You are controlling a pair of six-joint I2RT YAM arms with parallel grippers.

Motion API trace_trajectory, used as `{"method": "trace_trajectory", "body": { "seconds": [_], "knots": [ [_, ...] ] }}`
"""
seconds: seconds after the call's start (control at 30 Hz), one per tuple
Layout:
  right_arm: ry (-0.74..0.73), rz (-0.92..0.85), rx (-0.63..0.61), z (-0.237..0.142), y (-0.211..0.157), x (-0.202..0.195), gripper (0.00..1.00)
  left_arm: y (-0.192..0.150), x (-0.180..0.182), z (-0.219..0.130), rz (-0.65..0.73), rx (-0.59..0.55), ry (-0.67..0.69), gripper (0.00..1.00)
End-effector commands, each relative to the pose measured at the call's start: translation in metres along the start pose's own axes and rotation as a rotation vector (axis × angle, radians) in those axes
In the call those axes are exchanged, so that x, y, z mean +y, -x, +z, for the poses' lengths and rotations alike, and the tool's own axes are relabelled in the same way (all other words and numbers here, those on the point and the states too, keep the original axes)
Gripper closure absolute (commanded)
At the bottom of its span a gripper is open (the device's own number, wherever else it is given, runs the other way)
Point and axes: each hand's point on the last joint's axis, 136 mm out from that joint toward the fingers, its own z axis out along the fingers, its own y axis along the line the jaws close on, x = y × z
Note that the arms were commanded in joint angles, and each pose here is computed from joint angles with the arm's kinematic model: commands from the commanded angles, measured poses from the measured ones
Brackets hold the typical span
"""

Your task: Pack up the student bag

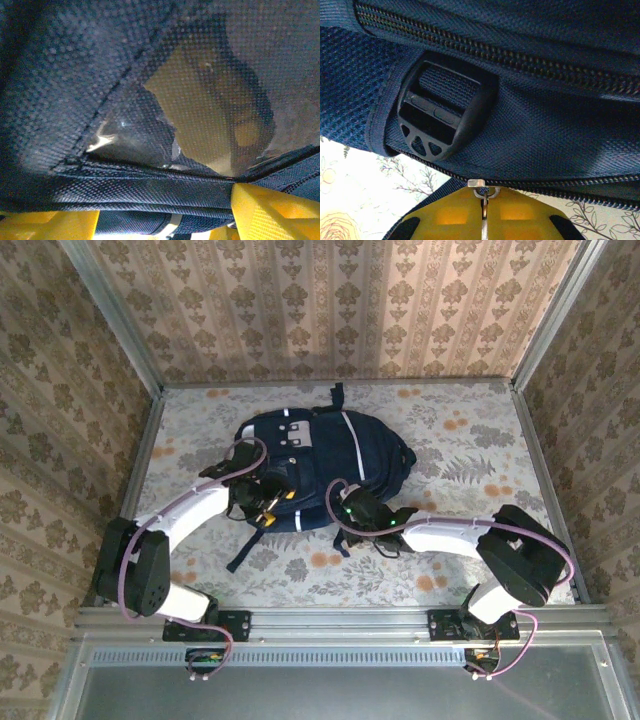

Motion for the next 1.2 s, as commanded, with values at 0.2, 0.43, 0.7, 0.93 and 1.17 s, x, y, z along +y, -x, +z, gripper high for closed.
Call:
{"method": "trace_trajectory", "body": {
  "seconds": [0.2, 0.43, 0.7, 0.93, 1.17],
  "knots": [
    [-0.006, -0.037, 0.065, 0.009, -0.010, -0.005, 0.82, 0.011, -0.001, 0.004, -0.009, -0.044, 0.005, 0.30],
    [-0.018, -0.038, 0.097, 0.009, -0.020, -0.008, 0.80, 0.012, -0.002, 0.003, -0.011, -0.042, -0.003, 0.31],
    [-0.019, -0.038, 0.116, 0.008, -0.025, -0.010, 0.98, 0.012, -0.001, 0.003, -0.011, -0.046, -0.002, 0.31],
    [-0.053, 0.021, 0.057, -0.007, -0.022, -0.034, 1.00, 0.020, 0.012, 0.000, -0.018, -0.089, 0.059, 0.32],
    [-0.090, 0.059, 0.027, -0.018, -0.019, -0.059, 1.00, 0.034, 0.024, 0.003, -0.022, -0.108, 0.117, 0.33]
  ]
}}
